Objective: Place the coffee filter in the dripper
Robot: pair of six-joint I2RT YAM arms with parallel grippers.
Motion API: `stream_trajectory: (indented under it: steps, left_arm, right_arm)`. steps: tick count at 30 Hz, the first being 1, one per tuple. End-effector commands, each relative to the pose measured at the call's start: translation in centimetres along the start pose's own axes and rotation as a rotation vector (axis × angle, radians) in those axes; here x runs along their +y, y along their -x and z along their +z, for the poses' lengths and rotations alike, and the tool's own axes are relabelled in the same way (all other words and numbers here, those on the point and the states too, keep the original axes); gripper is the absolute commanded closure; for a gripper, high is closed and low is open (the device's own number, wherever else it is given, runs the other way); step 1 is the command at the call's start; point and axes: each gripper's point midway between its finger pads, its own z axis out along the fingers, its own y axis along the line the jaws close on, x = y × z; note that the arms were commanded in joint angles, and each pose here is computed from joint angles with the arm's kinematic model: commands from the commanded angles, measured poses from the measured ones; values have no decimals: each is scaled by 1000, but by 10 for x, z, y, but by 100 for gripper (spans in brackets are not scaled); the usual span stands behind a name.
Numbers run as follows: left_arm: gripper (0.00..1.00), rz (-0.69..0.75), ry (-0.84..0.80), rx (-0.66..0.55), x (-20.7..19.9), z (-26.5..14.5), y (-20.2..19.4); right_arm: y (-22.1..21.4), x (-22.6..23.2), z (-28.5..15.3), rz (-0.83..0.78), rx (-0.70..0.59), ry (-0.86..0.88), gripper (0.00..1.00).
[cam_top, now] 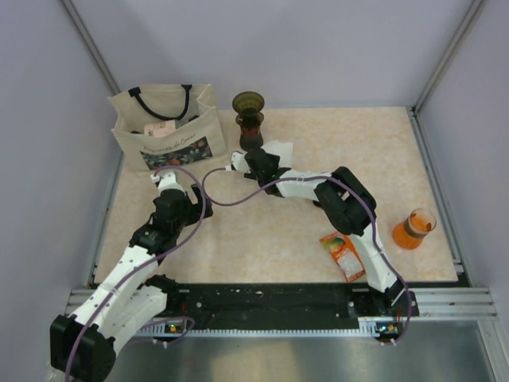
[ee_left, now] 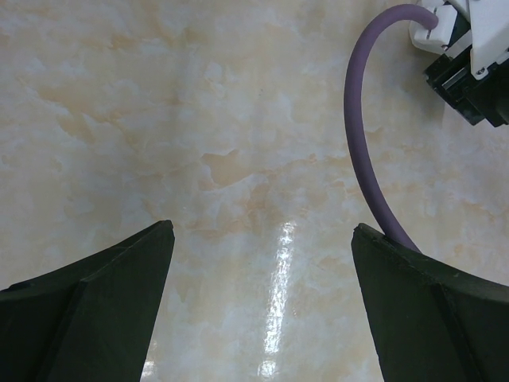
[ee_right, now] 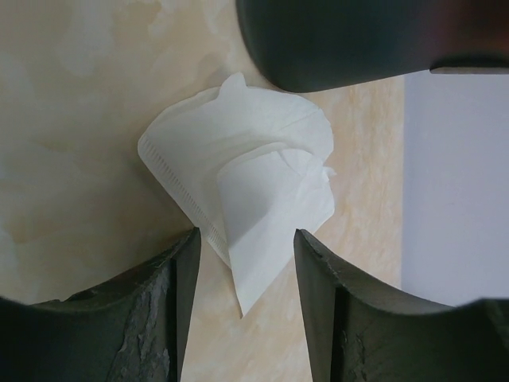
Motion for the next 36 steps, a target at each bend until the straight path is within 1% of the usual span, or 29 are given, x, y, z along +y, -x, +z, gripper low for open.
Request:
stream_trajectory:
  steps: [1, 2, 6, 8, 11, 13, 14, 20, 24, 29, 30, 34, 36]
  left_arm:
    - [1, -15, -50, -52, -13, -1, 16]
    - [1, -15, -54, -52, -14, -1, 17]
    - [1, -12, -58, -44, -14, -1, 15]
    - [1, -10, -62, -39, -15, -1, 13]
    - [1, -13, -62, -42, -15, -1, 14]
    - [1, -11, -62, -42, -15, -1, 14]
    - [1, -13, -61, -41, -15, -1, 14]
    - [1, -14, -64, -44, -15, -2, 15]
    - [1, -18, -69, -44, -16, -3, 14]
    - [1, -26, -100, -46, -22, -5, 15]
    - [1, -27, -112, -42, -24, -5, 15]
    - [1, -39, -163, -38, -34, -8, 17]
    - [1, -50, -198, -34, -42, -11, 19]
  right_arm:
    - [12, -13, 6, 40, -22, -53, 50]
    - [14, -15, 6, 44, -28, -57, 54]
    - [14, -19, 6, 51, -28, -70, 61]
    - [13, -19, 5, 50, -26, -75, 72]
    - [14, -21, 2, 60, -31, -85, 80]
    - [15, -26, -1, 73, -40, -104, 98]
    - [17, -30, -3, 84, -51, -114, 100]
    - [22, -33, -19, 147, -103, -93, 100]
    - [31, -46, -46, 236, -195, -88, 100]
    - [29, -58, -82, 331, -255, -85, 100]
    - [33, -65, -98, 375, -294, -76, 100]
    - [35, -68, -133, 486, -393, -40, 100]
    - [35, -61, -154, 540, -470, 9, 100]
